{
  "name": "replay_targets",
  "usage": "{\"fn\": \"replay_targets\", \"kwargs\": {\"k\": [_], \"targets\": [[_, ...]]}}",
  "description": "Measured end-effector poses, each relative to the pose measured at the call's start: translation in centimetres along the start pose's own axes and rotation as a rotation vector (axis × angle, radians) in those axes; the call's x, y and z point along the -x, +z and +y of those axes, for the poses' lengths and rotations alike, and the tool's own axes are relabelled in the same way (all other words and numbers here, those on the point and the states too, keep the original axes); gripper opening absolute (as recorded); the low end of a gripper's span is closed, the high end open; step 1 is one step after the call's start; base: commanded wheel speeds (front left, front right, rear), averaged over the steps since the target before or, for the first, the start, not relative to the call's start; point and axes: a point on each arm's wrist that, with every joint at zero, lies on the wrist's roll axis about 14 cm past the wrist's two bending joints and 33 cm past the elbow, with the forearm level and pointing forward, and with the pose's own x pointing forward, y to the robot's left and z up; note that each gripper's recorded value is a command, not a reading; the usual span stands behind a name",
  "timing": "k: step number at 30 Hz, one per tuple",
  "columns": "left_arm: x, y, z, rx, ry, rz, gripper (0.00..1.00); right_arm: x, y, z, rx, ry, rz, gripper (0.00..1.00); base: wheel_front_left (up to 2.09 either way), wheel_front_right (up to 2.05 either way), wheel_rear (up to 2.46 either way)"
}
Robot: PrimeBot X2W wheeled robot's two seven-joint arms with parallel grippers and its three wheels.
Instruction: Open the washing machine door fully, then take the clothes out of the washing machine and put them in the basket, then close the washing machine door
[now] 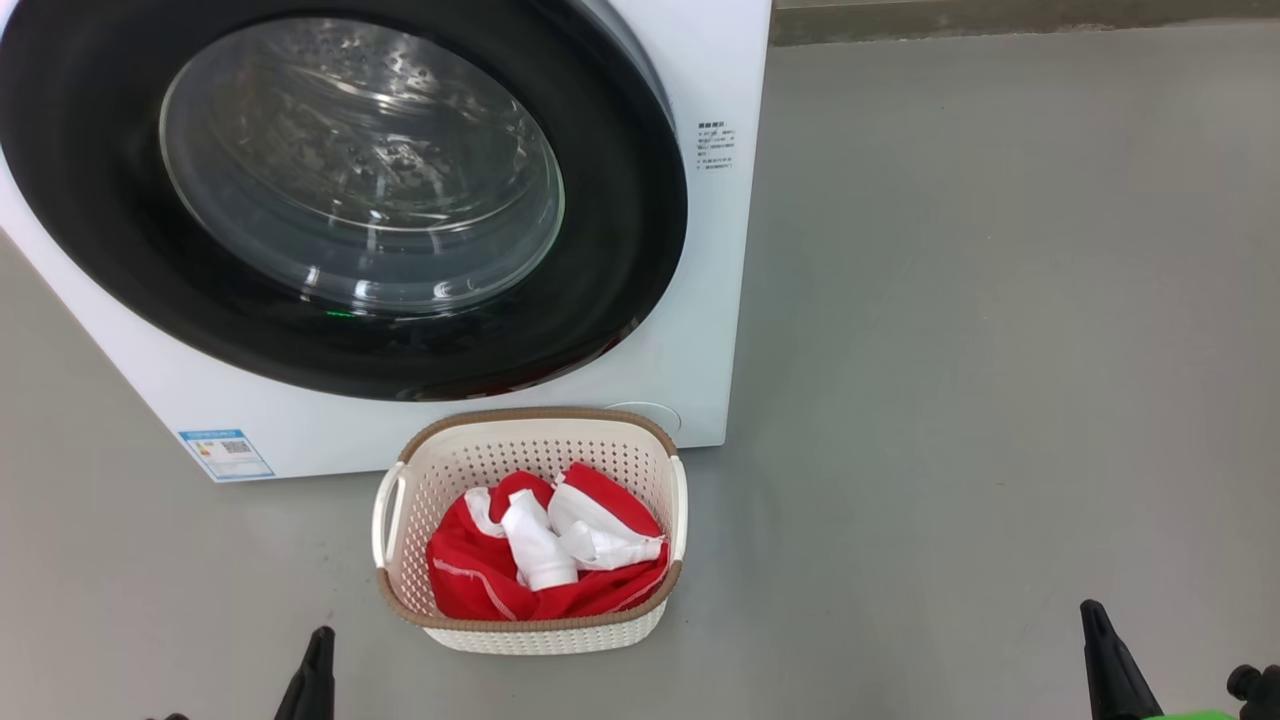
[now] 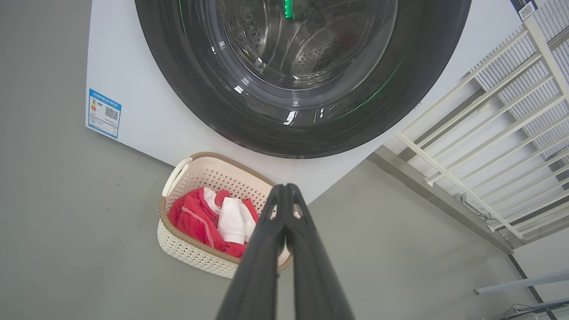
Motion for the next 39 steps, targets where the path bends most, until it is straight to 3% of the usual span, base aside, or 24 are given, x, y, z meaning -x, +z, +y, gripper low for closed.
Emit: {"fn": "replay_targets", "kwargs": {"k": [39], "targets": [[-1.4, 0.4, -1.0, 0.401, -0.004, 0.024, 0.0, -1.6, 1.9, 2.0, -0.396, 0.048, -0.006, 0.0, 0.0, 0.0, 0.0]]}}
